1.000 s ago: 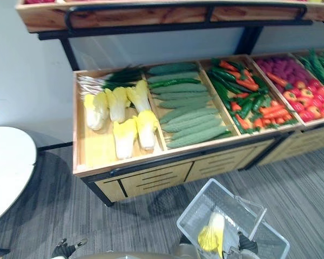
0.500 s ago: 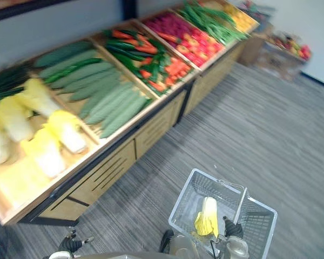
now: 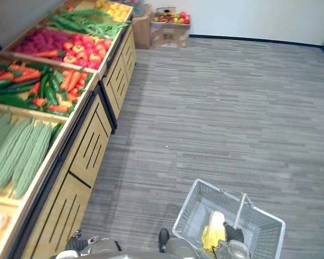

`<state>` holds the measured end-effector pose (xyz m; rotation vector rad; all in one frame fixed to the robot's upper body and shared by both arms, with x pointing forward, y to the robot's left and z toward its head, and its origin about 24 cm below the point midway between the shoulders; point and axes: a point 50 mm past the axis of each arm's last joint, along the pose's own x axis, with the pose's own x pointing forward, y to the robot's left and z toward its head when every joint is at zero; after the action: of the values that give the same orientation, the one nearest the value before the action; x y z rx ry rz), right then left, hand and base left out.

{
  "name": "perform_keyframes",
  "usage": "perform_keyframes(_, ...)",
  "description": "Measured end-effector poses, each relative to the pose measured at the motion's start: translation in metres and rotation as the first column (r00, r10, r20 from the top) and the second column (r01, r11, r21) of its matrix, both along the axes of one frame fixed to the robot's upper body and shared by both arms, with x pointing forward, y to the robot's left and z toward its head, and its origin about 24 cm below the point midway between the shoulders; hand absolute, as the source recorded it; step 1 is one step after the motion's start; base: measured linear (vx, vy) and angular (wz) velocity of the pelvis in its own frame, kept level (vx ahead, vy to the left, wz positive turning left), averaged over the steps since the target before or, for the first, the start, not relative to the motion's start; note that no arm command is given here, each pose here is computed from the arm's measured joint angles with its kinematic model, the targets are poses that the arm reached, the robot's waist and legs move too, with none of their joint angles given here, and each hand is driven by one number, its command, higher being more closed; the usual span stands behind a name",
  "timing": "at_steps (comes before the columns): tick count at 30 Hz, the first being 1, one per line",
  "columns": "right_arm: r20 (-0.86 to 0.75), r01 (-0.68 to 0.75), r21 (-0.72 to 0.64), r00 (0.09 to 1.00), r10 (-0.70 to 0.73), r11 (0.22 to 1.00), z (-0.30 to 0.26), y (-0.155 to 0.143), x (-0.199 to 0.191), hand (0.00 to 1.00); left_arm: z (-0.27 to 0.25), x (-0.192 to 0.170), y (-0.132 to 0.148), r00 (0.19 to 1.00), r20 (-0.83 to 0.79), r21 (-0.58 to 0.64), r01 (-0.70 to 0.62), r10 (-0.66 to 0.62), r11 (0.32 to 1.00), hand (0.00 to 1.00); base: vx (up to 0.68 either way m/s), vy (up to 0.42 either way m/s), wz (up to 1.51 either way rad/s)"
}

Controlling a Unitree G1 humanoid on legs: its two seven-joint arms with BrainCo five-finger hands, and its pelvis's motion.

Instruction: Pick vegetable in the basket

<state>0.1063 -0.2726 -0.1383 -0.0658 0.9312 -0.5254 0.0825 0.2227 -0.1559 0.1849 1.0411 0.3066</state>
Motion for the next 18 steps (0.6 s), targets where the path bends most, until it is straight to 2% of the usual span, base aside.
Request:
perform_keyframes(3,0.008,0.000,-0.021,1.000,0.000,1.000,0.003,-0.007,0.001,1.00,0.000,0.003,-0.007,1.000,0.015,-0.013,0.007,-0.007,1.000,0.00,0.02,0.218,-0.54)
perform_keyframes(7,0.014,-0.005,0.000,1.000,0.005,1.000,0.001,0.002,0.002,1.00,0.002,0.004,0.003,1.000,0.016,0.019,0.015,-0.016,1.000,0.00,0.04,0.233,-0.22)
perform_keyframes(11,0.021,-0.006,-0.006,1.000,0.007,1.000,0.001,0.002,0.000,1.00,0.002,0.004,0.002,0.999,0.013,0.021,0.039,-0.039,0.999,0.00,0.10,0.193,-0.16)
perform_keyframes(18,0.046,-0.034,-0.003,0.998,0.035,0.999,0.003,0.005,0.010,1.00,0.003,0.007,0.002,0.994,0.004,0.038,0.109,-0.109,0.993,0.00,0.10,0.087,-0.31)
